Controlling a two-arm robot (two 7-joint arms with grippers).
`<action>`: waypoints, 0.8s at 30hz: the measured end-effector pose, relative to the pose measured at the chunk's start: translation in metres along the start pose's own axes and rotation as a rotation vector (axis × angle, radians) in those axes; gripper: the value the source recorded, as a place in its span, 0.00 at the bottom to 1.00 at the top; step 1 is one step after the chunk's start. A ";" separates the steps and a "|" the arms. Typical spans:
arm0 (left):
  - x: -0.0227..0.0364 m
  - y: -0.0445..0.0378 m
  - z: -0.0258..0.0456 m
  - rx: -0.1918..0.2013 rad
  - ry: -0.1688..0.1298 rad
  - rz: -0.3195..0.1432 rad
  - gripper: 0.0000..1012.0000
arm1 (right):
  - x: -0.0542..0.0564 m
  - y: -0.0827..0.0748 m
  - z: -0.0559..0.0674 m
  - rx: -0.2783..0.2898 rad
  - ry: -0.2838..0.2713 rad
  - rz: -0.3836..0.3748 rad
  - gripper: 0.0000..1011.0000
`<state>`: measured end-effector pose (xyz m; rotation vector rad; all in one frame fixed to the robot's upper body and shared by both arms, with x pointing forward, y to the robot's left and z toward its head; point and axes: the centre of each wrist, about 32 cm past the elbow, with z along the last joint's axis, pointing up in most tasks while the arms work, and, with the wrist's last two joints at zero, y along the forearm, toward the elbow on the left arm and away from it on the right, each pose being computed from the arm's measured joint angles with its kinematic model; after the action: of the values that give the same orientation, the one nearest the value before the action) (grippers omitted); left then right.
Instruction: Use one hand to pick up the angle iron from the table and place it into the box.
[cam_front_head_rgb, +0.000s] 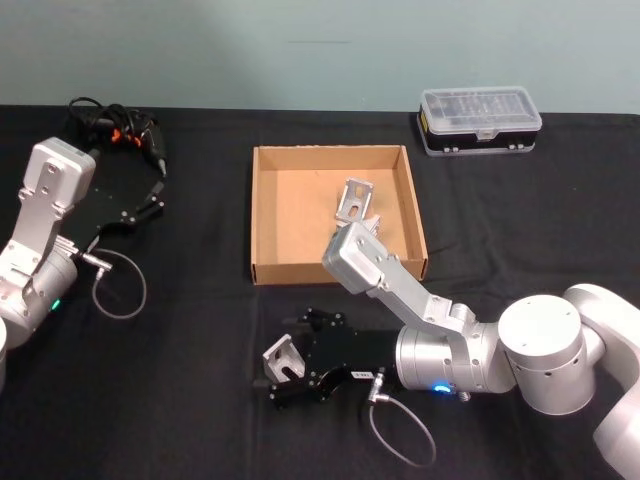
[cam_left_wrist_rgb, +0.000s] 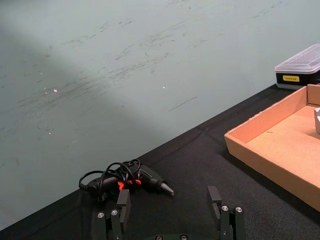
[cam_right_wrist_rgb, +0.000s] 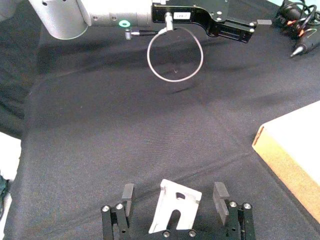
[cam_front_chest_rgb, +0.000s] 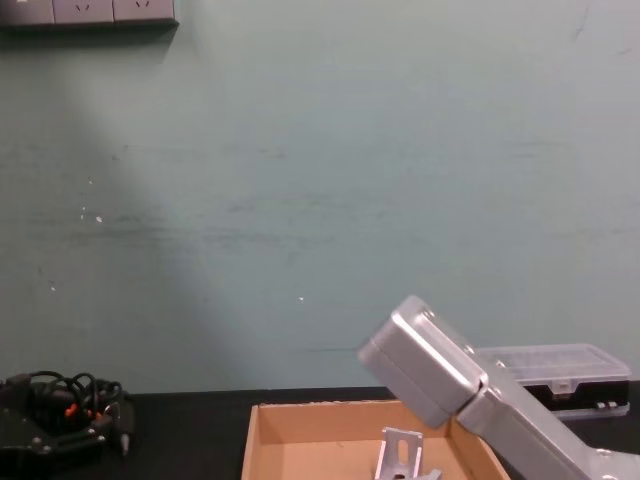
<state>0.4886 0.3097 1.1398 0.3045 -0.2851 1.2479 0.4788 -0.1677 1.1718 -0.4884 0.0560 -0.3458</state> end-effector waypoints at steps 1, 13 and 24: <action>0.0000 0.0000 0.0000 0.000 0.000 0.000 0.99 | 0.000 0.001 0.000 -0.002 0.003 0.001 0.99; 0.0000 0.0000 0.0000 0.000 0.000 0.000 0.99 | 0.002 0.003 0.000 -0.008 0.014 0.005 0.80; 0.0000 0.0000 0.0000 0.000 0.000 0.000 0.99 | 0.004 0.005 0.000 -0.007 0.021 0.005 0.47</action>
<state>0.4886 0.3097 1.1398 0.3045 -0.2851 1.2480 0.4838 -0.1650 1.1695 -0.4917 0.0785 -0.3462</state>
